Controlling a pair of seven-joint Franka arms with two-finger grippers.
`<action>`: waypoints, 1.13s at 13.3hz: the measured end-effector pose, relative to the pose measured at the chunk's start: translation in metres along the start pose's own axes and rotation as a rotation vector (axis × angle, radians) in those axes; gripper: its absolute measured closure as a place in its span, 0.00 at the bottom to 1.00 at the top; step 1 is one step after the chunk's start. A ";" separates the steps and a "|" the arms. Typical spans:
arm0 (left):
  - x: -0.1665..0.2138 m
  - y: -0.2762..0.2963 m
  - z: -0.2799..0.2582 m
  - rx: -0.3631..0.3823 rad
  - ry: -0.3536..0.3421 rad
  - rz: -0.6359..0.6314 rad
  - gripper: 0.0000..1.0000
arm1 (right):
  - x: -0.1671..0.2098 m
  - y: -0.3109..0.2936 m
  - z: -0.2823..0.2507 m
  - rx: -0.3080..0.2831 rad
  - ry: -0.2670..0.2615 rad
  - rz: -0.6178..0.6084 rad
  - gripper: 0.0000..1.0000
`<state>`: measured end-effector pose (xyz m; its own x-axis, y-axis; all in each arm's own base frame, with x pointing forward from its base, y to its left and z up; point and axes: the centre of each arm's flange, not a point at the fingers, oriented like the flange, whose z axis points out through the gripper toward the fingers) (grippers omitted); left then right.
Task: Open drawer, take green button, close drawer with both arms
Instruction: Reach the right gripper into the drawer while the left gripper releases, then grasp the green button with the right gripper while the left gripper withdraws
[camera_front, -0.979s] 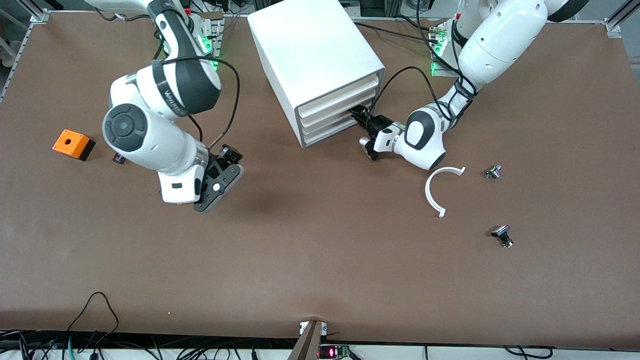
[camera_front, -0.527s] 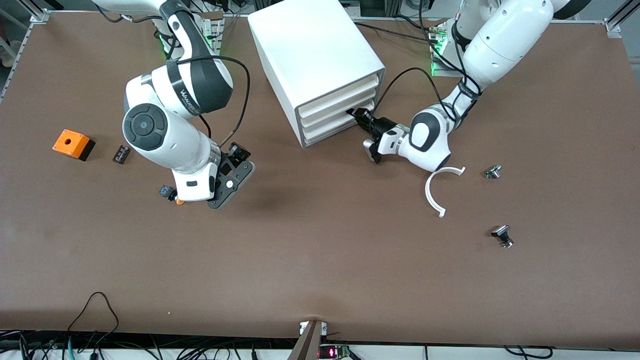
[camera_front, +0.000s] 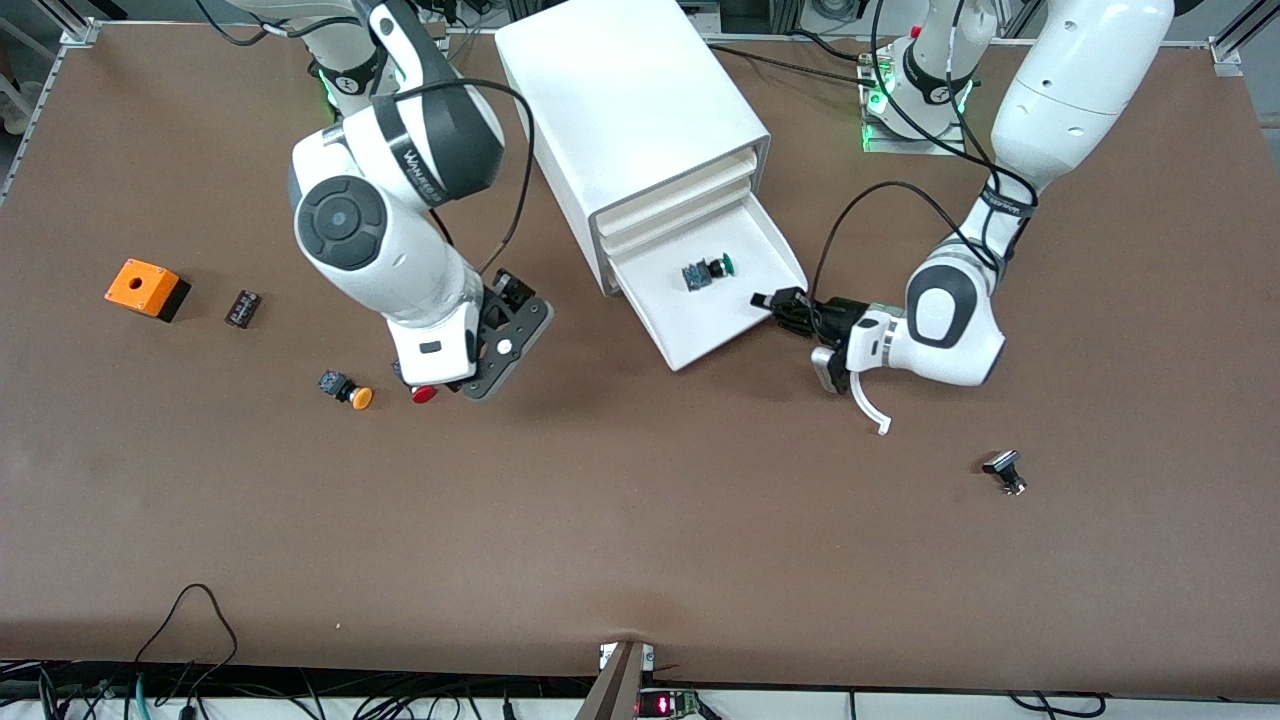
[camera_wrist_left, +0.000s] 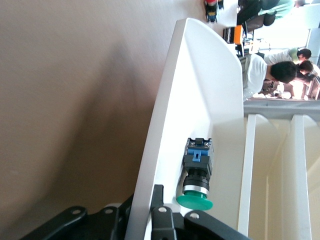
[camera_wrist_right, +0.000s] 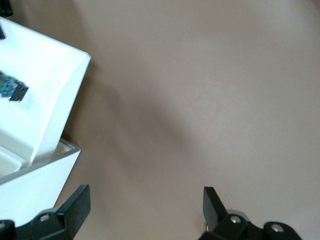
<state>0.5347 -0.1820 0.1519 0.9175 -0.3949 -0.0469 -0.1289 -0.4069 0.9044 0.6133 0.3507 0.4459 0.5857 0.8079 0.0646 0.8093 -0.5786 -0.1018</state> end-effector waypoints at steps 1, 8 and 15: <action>0.001 0.000 -0.003 0.006 0.006 0.002 0.91 | 0.006 -0.006 0.001 -0.002 0.004 -0.017 0.00; 0.023 0.000 -0.030 0.127 0.120 0.026 0.29 | 0.061 -0.100 0.034 -0.012 0.029 -0.201 0.00; 0.049 0.068 -0.137 0.498 0.312 0.219 0.00 | 0.088 -0.182 0.073 0.041 0.007 -0.447 0.00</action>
<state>0.6221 -0.1162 0.2691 0.9068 -0.2842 0.3114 -0.4175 -0.7085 0.5690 0.5139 0.5349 0.3975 0.1795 0.9767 0.1180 0.9805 -0.1679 -0.1018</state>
